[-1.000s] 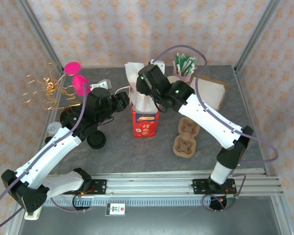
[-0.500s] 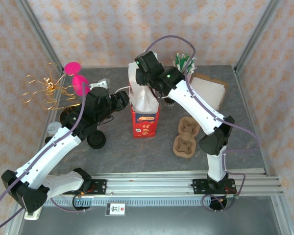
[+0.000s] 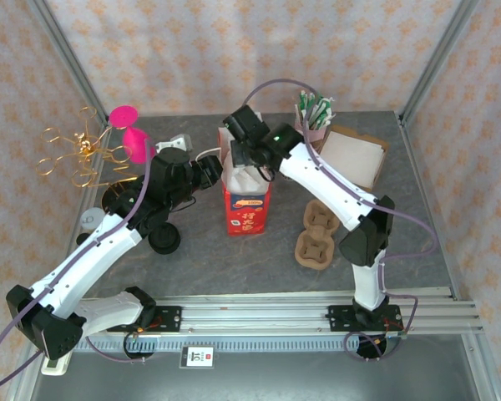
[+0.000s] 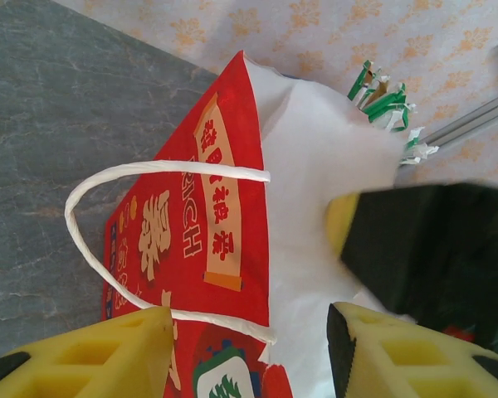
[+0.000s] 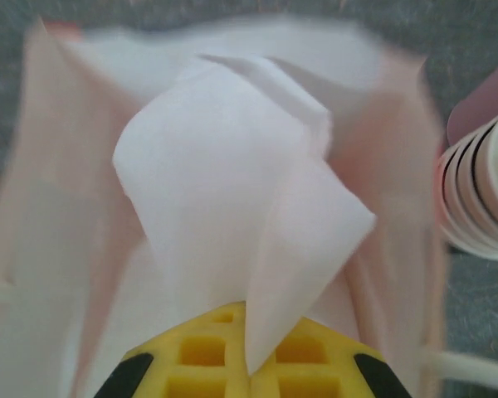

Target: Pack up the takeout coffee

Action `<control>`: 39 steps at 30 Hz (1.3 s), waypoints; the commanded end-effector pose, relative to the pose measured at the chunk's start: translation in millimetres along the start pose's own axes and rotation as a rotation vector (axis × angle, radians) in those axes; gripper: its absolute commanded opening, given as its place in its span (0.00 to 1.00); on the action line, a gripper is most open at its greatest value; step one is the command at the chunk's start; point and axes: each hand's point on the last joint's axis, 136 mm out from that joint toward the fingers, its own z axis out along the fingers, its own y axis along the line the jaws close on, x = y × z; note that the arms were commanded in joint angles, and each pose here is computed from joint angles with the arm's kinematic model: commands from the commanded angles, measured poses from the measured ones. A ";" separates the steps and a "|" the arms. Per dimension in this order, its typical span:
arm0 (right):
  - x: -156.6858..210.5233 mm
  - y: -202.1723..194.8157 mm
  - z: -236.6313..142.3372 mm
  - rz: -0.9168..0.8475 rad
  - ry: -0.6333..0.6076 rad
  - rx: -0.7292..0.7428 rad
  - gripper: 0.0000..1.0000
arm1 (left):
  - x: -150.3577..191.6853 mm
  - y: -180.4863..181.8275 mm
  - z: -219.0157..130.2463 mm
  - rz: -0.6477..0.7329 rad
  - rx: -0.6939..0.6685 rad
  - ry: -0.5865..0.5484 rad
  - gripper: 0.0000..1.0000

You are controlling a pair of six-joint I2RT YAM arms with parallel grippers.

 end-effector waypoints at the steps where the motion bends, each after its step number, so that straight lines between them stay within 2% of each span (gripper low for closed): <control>1: 8.5 -3.4 -2.6 -0.008 0.015 0.022 0.03 | -3.6 0.8 2.9 -0.012 0.008 -0.015 0.53; 2: 9.1 -3.1 0.1 -0.014 0.016 0.026 0.07 | -3.3 0.9 3.2 -0.011 0.008 -0.013 0.53; 4: 2.3 -2.5 -2.4 -0.013 0.001 0.031 0.22 | -4.2 0.2 3.2 -0.010 0.008 -0.013 0.53; 8: -24.7 4.5 -29.9 0.017 -0.073 -0.022 0.46 | -3.7 0.5 4.0 -0.009 0.010 -0.013 0.53; 12: -41.0 -2.0 -55.8 0.036 -0.143 -0.028 0.57 | -5.7 0.7 2.2 -0.007 0.009 -0.016 0.53; 15: -44.3 -6.1 -66.1 0.043 -0.154 -0.028 0.61 | -8.6 1.8 -1.0 -0.005 0.004 -0.026 0.53; 16: -43.4 -6.0 -66.2 0.041 -0.148 -0.028 0.60 | -9.5 2.3 -1.9 -0.006 0.001 -0.029 0.53; 19: -33.5 2.8 -56.7 0.038 -0.098 -0.064 0.49 | -12.0 3.8 -4.8 -0.009 -0.003 -0.040 0.53; 23: -20.9 10.5 -27.1 0.038 -0.026 -0.080 0.23 | -11.5 5.8 -5.5 -0.014 -0.006 -0.043 0.53; 25: -20.6 2.1 -12.2 0.045 -0.016 -0.038 0.15 | -10.9 6.1 -5.0 -0.018 -0.004 -0.042 0.53; 28: -16.4 3.3 3.9 0.056 0.009 -0.050 0.06 | -10.1 6.0 -4.9 -0.020 -0.001 -0.040 0.53; 34: 11.0 0.2 34.4 0.015 0.089 -0.012 0.02 | -8.3 11.3 -1.0 -0.016 -0.020 -0.037 0.53; 37: 1.8 1.7 26.0 0.013 0.068 -0.021 0.03 | -9.1 11.3 0.9 -0.018 -0.019 -0.037 0.53; 39: -15.3 8.8 9.3 0.028 0.017 -0.071 0.09 | -10.6 12.1 0.7 -0.018 -0.023 -0.045 0.53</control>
